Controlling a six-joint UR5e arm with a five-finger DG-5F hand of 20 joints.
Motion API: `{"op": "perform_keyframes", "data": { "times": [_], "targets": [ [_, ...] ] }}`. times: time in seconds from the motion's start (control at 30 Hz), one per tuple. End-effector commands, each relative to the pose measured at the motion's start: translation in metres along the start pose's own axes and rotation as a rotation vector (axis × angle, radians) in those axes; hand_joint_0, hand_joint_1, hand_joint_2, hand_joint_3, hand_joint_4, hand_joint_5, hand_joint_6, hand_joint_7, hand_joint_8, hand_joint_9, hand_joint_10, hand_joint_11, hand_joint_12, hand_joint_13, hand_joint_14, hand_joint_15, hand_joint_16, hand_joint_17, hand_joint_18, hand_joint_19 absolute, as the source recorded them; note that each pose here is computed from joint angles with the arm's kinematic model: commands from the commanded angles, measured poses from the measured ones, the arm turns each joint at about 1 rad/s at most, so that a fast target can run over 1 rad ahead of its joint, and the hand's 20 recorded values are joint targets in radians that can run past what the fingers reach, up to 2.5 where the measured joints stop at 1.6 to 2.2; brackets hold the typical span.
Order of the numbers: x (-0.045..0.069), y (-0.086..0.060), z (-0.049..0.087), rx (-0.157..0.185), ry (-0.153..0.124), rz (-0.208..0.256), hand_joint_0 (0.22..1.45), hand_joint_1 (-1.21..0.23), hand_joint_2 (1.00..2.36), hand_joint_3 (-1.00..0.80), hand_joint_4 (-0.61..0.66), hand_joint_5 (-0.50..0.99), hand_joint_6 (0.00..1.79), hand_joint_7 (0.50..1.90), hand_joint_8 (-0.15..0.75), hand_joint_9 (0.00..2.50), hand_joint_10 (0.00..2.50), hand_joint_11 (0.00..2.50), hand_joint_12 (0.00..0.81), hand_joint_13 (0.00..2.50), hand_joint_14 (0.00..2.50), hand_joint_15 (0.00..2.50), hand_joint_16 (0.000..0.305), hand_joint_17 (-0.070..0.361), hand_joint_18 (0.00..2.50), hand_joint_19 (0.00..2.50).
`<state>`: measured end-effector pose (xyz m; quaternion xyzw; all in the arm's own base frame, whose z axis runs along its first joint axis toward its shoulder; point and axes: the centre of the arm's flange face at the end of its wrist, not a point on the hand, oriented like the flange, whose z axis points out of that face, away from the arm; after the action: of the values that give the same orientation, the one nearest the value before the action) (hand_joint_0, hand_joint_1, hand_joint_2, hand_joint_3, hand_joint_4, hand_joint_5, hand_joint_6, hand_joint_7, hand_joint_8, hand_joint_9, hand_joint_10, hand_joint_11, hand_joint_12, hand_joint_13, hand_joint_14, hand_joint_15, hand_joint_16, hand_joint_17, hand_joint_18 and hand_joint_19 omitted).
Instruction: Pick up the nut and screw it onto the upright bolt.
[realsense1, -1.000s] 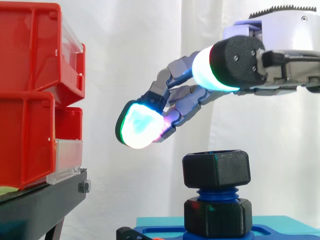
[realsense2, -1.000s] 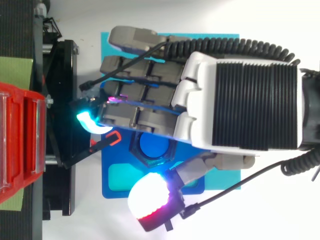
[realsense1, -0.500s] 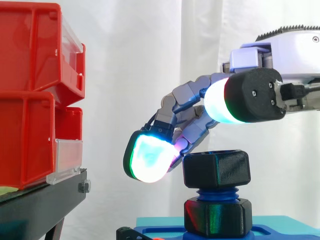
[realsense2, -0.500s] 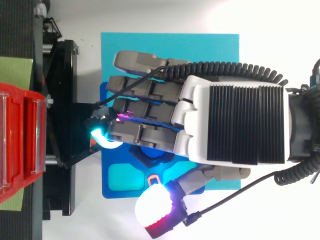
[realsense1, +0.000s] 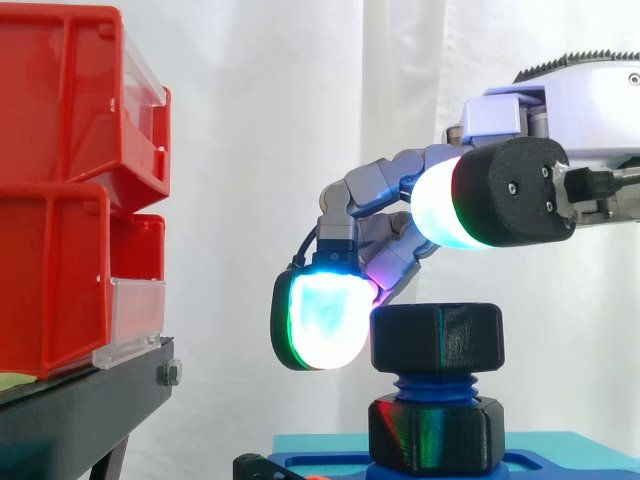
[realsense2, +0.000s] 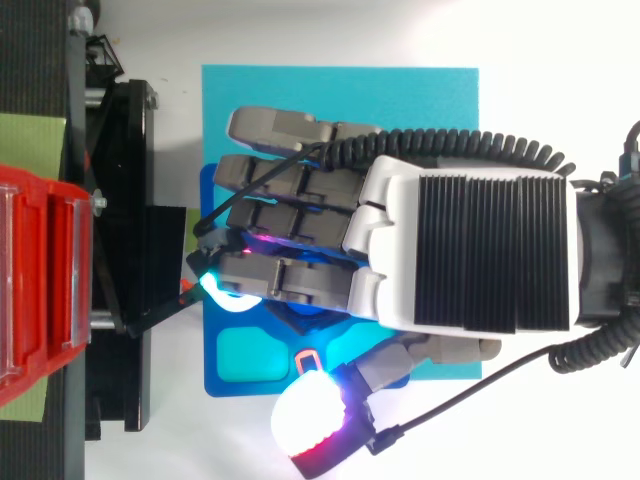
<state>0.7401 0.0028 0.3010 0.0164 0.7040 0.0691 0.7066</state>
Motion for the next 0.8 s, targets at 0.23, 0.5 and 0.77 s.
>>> {"op": "perform_keyframes", "data": {
  "times": [0.23, 0.5, 0.77],
  "targets": [
    [-0.002, -0.013, -0.002, 0.009, 0.004, -0.001, 0.53, -0.16, 1.0, -0.5, 0.22, -0.04, 0.5, 1.37, 0.255, 0.71, 0.0, 0.0, 0.282, 0.53, 0.0, 0.0, 0.029, 0.066, 0.17, 0.0],
    [-0.003, -0.027, -0.004, 0.0, 0.005, -0.001, 0.53, -0.2, 1.0, -0.5, 0.21, -0.02, 0.5, 1.47, 0.262, 0.79, 0.0, 0.0, 0.267, 0.59, 0.0, 0.0, 0.027, 0.061, 0.22, 0.0],
    [-0.006, -0.041, -0.006, -0.014, 0.004, -0.001, 0.54, -0.23, 1.0, -0.5, 0.2, 0.01, 0.56, 1.42, 0.273, 0.96, 0.0, 0.0, 0.243, 0.68, 0.0, 0.0, 0.023, 0.053, 0.33, 0.0]
  ]
}}
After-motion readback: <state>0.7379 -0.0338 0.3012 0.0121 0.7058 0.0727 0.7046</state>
